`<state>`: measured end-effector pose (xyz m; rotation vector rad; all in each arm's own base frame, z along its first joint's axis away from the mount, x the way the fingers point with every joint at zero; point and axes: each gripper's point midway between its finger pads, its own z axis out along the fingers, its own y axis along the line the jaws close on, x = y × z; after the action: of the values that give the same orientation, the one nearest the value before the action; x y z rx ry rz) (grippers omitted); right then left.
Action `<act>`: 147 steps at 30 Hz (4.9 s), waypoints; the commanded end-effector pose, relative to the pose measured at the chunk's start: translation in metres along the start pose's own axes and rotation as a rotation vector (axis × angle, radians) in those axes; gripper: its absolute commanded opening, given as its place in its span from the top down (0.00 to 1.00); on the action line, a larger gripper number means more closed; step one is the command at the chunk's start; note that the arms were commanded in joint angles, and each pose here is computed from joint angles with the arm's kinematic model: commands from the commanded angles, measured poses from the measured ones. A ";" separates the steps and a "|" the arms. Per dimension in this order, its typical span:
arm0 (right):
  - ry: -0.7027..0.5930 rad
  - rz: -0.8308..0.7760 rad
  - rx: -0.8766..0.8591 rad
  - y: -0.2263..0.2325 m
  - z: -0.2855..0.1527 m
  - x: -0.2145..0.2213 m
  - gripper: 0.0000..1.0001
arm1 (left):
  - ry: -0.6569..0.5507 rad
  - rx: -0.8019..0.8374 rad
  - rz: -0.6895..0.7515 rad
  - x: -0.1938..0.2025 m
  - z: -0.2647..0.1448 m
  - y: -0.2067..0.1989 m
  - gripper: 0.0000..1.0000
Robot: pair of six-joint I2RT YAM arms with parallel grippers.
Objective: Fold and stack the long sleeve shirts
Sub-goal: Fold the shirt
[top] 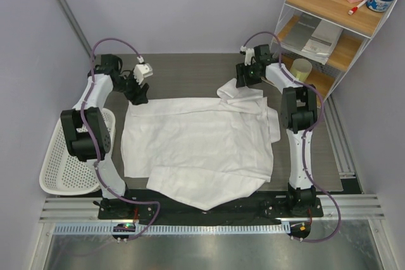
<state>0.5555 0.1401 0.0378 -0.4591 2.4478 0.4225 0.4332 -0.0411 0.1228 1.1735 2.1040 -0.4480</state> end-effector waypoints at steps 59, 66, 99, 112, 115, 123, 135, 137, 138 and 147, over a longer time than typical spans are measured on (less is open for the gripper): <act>-0.019 -0.164 -0.004 0.042 -0.011 0.000 0.99 | -0.036 -0.016 0.019 -0.018 -0.009 0.005 0.34; -0.189 -0.119 -0.072 0.073 -0.080 -0.059 0.99 | -0.106 -0.032 0.007 -0.050 -0.025 0.004 0.34; -0.294 0.541 -0.537 0.215 -0.258 -0.005 0.99 | -0.571 -0.339 0.566 -0.258 0.058 -0.247 0.00; -0.331 0.497 -0.572 0.232 -0.282 0.012 0.98 | -0.518 -0.307 0.611 -0.254 0.062 -0.250 0.98; -0.361 0.366 -0.560 0.232 -0.295 0.010 0.73 | -0.464 -0.184 0.599 -0.243 0.049 -0.268 1.00; -0.356 0.026 -0.280 0.172 -0.320 0.041 0.32 | -0.340 0.303 0.602 -0.181 -0.013 -0.350 1.00; -0.354 -0.025 -0.216 0.110 -0.291 0.011 0.17 | -0.207 0.743 0.587 -0.122 -0.065 -0.435 1.00; -0.329 -0.024 -0.211 0.104 -0.278 0.013 0.18 | -0.192 0.764 0.581 -0.118 -0.065 -0.439 1.00; -0.316 -0.032 -0.210 0.100 -0.271 0.014 0.19 | -0.189 0.781 0.575 -0.117 -0.067 -0.441 1.00; -0.166 0.020 -0.188 0.067 -0.199 0.035 0.24 | -0.216 0.678 0.444 -0.136 -0.051 -0.424 1.00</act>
<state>0.3802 0.1141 0.1840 -0.4159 2.2945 0.7255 0.0824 -0.3083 0.2261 1.9887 1.3955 -1.0586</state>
